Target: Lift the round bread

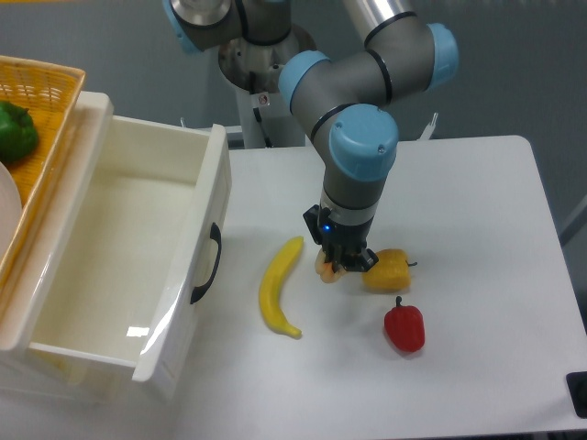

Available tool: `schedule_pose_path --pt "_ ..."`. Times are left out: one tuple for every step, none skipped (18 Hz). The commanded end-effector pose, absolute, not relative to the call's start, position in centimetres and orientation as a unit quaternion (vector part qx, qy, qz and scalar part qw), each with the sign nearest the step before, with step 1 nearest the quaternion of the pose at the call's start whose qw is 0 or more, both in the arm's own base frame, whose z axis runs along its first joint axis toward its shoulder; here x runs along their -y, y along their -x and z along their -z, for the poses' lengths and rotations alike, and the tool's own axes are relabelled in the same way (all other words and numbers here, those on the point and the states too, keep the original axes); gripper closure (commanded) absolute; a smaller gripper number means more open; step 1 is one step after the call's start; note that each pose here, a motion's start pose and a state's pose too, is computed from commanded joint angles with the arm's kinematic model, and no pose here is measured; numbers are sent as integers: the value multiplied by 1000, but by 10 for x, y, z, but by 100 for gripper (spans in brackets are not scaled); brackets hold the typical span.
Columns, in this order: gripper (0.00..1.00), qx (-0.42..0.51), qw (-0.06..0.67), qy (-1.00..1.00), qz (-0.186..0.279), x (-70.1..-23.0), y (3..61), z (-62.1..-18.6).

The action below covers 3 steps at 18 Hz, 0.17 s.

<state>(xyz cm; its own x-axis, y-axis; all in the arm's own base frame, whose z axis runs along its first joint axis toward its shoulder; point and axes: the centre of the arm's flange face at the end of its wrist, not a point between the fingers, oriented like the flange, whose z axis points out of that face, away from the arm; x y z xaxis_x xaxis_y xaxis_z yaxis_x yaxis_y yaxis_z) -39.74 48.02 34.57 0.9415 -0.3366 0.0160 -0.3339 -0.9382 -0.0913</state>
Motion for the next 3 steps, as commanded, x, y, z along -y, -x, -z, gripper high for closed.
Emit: schedule_pose_path --pt "92 -169 45 985 14 -478 398 -349" --pt "92 -168 46 985 10 -476 398 -354" --pt "92 -164 47 985 10 -473 401 -355"
